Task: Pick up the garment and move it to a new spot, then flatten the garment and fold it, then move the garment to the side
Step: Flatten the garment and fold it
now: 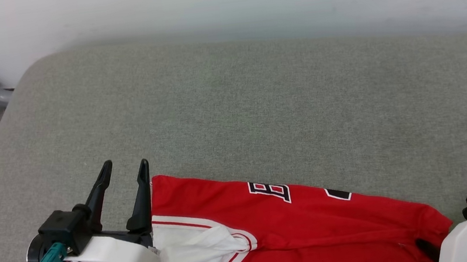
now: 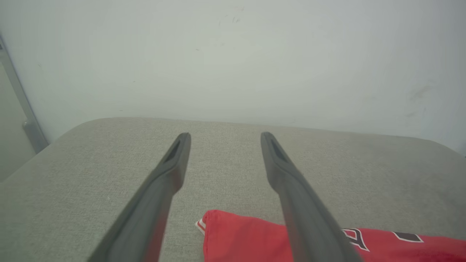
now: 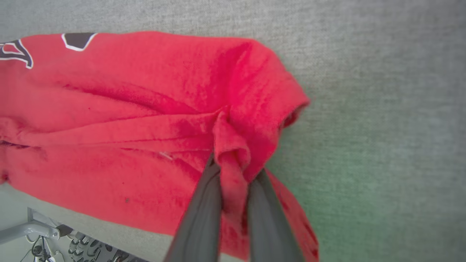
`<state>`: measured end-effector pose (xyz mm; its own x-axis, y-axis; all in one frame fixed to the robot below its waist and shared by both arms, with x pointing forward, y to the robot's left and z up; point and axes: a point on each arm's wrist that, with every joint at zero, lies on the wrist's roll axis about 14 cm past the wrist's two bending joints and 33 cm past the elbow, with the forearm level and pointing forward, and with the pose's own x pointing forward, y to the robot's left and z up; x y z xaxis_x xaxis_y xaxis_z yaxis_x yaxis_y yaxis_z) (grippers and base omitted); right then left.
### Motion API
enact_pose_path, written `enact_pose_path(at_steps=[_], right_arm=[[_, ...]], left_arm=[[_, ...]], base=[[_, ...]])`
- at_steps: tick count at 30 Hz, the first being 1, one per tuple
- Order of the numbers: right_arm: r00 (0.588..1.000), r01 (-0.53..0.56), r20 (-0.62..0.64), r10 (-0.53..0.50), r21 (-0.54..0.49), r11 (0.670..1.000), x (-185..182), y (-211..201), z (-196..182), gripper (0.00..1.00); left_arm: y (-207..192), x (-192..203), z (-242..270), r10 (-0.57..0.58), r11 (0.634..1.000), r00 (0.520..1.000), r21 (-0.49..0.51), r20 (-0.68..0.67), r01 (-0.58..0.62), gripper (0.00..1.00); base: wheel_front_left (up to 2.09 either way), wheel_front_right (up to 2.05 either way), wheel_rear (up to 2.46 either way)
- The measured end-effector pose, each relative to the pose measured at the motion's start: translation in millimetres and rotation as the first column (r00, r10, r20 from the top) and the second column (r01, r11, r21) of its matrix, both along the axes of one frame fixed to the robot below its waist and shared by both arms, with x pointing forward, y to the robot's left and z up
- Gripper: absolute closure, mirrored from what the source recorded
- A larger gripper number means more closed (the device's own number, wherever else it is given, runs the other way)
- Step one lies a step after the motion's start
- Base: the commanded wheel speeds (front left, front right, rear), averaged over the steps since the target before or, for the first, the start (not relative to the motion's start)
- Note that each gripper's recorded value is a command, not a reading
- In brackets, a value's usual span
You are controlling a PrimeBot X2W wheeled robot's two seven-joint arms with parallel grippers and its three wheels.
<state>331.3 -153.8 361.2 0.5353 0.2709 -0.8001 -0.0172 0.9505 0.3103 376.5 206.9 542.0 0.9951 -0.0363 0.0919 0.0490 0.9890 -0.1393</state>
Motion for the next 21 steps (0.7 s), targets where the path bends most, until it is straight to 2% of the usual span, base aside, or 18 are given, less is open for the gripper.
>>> enact_pose_path(at_steps=[6, 12, 18, 21], right_arm=[[0.993, 0.018, 0.114, -0.016, -0.012, 1.000, 13, -11, 29, 1.00], [0.980, 0.105, 0.177, -0.094, -0.053, 0.993, 16, -50, 56, 1.00], [0.953, 0.265, 0.187, -0.240, -0.118, 0.957, 0, -116, 69, 1.00], [0.938, 0.318, 0.183, -0.294, -0.122, 0.940, -6, -134, 73, 1.00]], left_arm=[[-2, -8, 7, -0.007, 0.999, 1.000, 0.041, 0.018, 0.006, 0.00], [-12, -14, 15, -0.031, 0.998, 0.999, 0.061, 0.037, 0.029, 0.00], [-19, -18, 19, -0.048, 0.997, 0.998, 0.064, 0.048, 0.045, 0.00], [-21, -18, 20, -0.049, 0.997, 0.997, 0.062, 0.051, 0.045, 0.00]], base=[[0.00, 0.00, 0.00], [0.00, 0.00, 0.00], [0.00, 0.00, 0.00], [0.00, 0.00, 0.00]])
